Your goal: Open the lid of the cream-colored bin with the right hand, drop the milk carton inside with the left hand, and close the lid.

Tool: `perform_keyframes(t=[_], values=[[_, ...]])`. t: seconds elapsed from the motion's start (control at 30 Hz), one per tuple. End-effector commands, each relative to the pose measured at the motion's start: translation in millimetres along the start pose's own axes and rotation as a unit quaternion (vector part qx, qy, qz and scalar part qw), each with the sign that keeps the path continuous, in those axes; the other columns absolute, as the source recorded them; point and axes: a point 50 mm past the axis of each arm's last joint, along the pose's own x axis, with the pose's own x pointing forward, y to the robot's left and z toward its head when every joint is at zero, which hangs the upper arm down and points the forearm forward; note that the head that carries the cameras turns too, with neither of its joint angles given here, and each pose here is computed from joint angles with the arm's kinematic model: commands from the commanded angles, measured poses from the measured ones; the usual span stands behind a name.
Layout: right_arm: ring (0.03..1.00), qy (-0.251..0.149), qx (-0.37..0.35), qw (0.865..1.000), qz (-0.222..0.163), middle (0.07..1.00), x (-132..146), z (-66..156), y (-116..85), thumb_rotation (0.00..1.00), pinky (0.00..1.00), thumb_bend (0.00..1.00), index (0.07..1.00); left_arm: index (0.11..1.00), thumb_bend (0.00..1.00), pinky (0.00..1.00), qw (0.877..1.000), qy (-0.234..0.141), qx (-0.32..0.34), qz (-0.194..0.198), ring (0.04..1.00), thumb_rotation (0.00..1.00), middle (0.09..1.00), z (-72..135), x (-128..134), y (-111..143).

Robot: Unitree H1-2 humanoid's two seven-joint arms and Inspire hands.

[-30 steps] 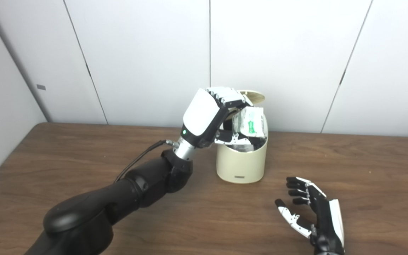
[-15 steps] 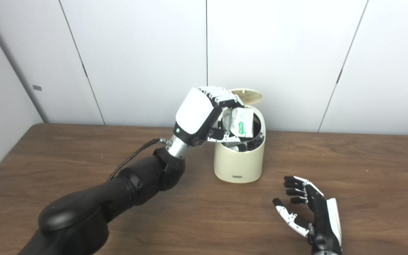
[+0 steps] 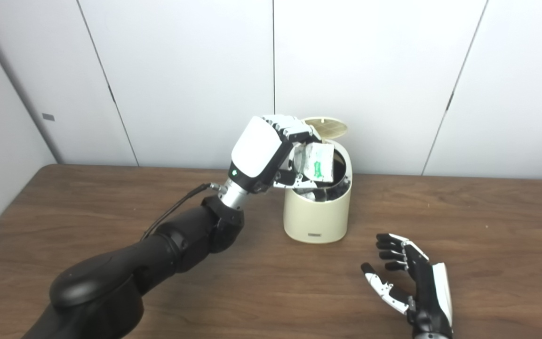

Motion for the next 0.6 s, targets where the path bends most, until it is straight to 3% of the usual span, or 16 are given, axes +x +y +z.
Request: perform_keyframes(t=[0.0, 0.57], values=[[0.633, -0.009, 0.012, 1.0, 0.003, 0.662, 1.0, 4.7, 5.3, 0.08, 0.54, 0.29, 0.668, 0.494, 0.51, 0.36, 0.999, -0.012, 0.01, 0.039, 0.452, 0.0, 0.465, -7.2, 37.2, 20.8], [0.622, -0.028, 0.012, 0.999, 0.009, 0.656, 2.3, 9.2, 16.5, 0.07, 0.52, 0.29, 0.658, 0.486, 0.52, 0.38, 1.0, 0.007, -0.028, 0.013, 0.447, 0.0, 0.485, 2.9, 29.5, 12.5]])
